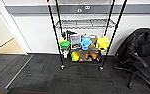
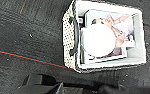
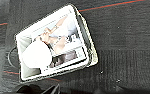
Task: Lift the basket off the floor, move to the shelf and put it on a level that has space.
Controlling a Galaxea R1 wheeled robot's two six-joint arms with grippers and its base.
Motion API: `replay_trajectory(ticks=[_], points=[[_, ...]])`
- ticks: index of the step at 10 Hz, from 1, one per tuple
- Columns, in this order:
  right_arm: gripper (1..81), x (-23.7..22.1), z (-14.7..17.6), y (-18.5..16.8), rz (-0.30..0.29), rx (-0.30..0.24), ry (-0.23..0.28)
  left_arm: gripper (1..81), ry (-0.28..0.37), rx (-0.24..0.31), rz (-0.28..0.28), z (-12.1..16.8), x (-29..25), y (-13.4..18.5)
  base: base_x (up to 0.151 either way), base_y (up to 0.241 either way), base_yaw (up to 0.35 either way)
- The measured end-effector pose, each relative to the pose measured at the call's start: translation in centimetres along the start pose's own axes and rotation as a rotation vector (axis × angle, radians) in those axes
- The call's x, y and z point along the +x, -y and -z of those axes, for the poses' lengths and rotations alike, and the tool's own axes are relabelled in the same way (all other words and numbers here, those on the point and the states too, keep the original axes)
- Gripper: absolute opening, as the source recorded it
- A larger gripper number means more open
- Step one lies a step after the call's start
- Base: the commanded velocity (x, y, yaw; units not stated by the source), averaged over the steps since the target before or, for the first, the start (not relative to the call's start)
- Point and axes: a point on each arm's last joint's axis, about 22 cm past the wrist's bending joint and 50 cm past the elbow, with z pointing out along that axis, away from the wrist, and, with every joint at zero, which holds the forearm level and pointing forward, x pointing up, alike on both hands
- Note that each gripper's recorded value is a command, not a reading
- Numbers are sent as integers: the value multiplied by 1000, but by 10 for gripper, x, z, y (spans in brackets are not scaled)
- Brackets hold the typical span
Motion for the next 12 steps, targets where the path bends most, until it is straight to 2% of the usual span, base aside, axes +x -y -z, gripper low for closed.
replay_trajectory(ticks=[3,8,12], points=[[811,-12,-33,-13,-14,0,34,811,32,7,8,-31,-5,13,0,0,0],[811,29,-65,-18,14,14,-30,811,-19,-15,-14,-68,40,10,0,0,0],[811,50,-92,-17,38,29,-73,811,-55,-36,-30,-98,55,11,0,0,0]])
